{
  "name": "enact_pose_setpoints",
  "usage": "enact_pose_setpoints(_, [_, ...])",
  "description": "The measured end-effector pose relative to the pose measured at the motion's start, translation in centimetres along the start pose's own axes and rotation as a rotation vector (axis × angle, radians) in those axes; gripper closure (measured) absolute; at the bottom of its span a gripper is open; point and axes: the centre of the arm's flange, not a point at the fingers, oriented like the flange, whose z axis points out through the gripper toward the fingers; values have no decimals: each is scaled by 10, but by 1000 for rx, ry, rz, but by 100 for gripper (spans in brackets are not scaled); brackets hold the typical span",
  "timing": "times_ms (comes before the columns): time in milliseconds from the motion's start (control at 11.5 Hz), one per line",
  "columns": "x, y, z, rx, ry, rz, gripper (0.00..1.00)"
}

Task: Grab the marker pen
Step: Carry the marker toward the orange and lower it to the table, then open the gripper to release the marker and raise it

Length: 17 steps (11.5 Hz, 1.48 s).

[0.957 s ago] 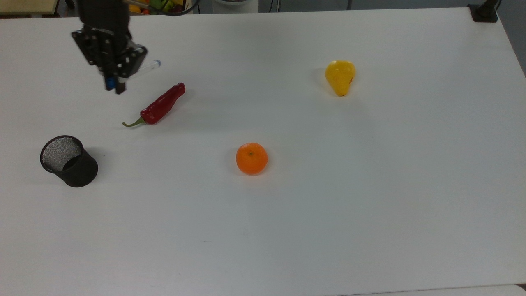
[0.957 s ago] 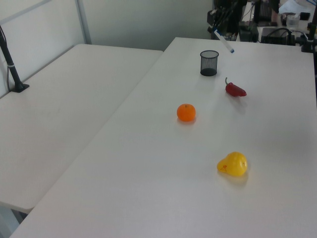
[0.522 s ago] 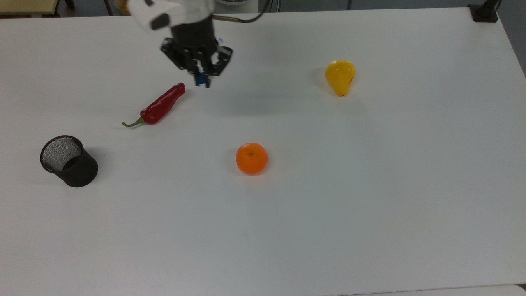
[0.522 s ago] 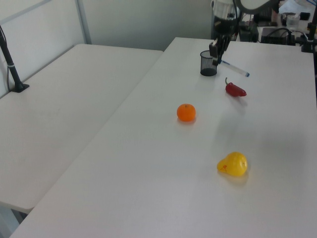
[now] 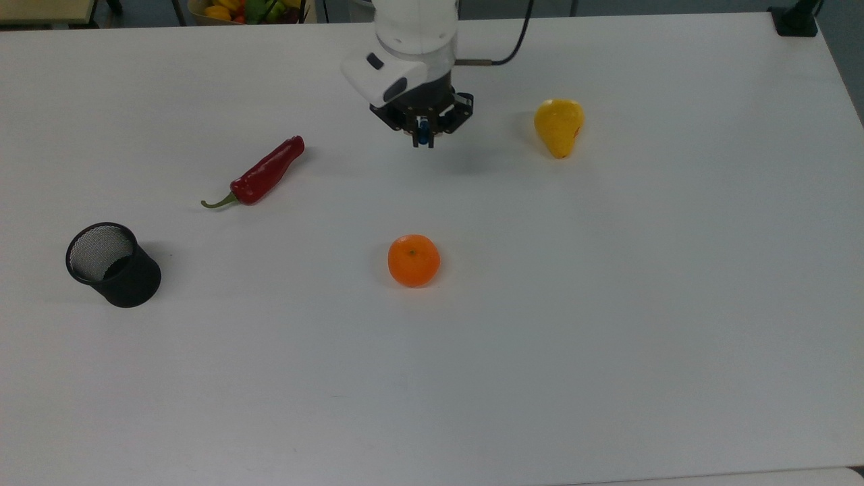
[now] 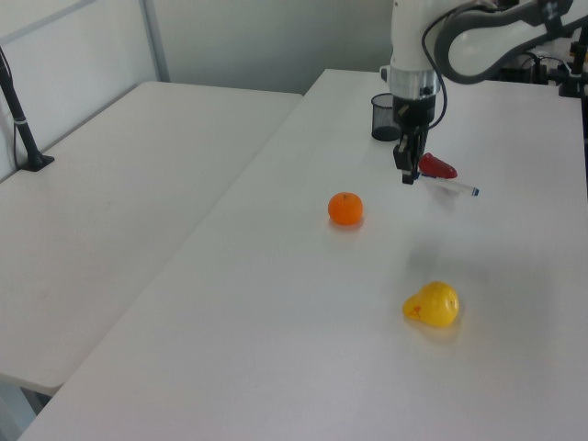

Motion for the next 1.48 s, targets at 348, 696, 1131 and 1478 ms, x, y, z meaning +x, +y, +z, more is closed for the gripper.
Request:
enact_pose_setpoints(348, [-2,-32,55,-5,47,8,82])
enact_pose_setpoints(696, [5,-40,82,2,136,12,82])
enact_pose_setpoints(1131, [15,-43,103,29,228,-5,82])
enact_pose_setpoints(1478, [16,-42,105,33,238,-4,82])
